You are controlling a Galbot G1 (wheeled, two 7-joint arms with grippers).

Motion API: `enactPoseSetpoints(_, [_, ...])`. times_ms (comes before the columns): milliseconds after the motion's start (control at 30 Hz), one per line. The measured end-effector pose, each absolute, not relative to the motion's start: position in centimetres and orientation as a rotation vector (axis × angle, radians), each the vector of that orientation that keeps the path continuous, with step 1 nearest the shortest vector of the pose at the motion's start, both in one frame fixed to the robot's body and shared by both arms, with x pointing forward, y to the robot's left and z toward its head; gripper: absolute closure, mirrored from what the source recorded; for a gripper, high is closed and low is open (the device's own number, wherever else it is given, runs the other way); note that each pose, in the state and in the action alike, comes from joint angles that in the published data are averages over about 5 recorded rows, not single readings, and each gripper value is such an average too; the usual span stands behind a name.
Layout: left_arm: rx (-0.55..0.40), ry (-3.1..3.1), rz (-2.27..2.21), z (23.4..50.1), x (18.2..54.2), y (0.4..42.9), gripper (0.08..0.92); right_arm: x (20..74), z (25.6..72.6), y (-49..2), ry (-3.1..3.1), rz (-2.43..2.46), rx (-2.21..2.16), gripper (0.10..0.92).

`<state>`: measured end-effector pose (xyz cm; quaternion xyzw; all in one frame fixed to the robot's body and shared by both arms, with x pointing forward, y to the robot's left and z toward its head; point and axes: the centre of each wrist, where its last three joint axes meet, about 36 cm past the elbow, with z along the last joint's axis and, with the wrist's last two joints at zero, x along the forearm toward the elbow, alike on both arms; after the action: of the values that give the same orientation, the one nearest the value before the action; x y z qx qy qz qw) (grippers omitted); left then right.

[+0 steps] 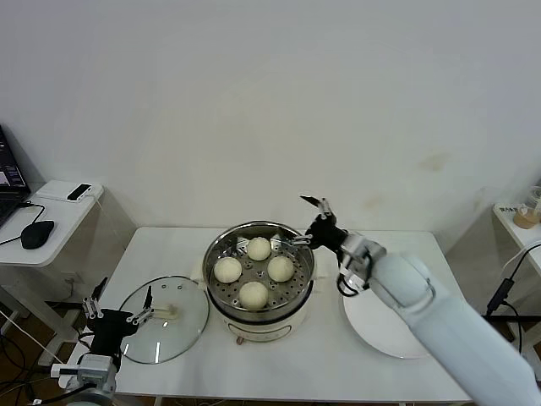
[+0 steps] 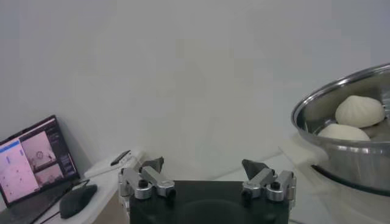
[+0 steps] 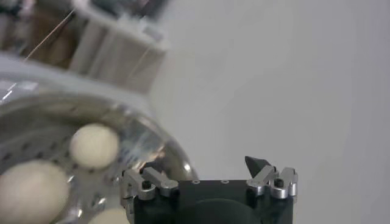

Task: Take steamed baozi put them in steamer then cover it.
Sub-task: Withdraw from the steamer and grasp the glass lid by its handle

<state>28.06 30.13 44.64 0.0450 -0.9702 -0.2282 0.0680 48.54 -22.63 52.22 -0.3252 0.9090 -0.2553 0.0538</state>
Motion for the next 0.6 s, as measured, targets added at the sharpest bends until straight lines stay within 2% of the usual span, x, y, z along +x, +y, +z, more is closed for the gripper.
enactPoseSetpoints(367, [0.174, -2.87, -1.026, 41.6, 28.1, 31.4, 0.177, 41.7, 47.1, -29.6, 2.889, -0.388, -0.522, 0.2])
enactPoseSetpoints(600, [0.109, -2.704, -1.482, 39.6, 27.6, 32.9, 0.177, 36.6, 44.2, -33.5, 2.993, -0.335, -0.242, 0.2])
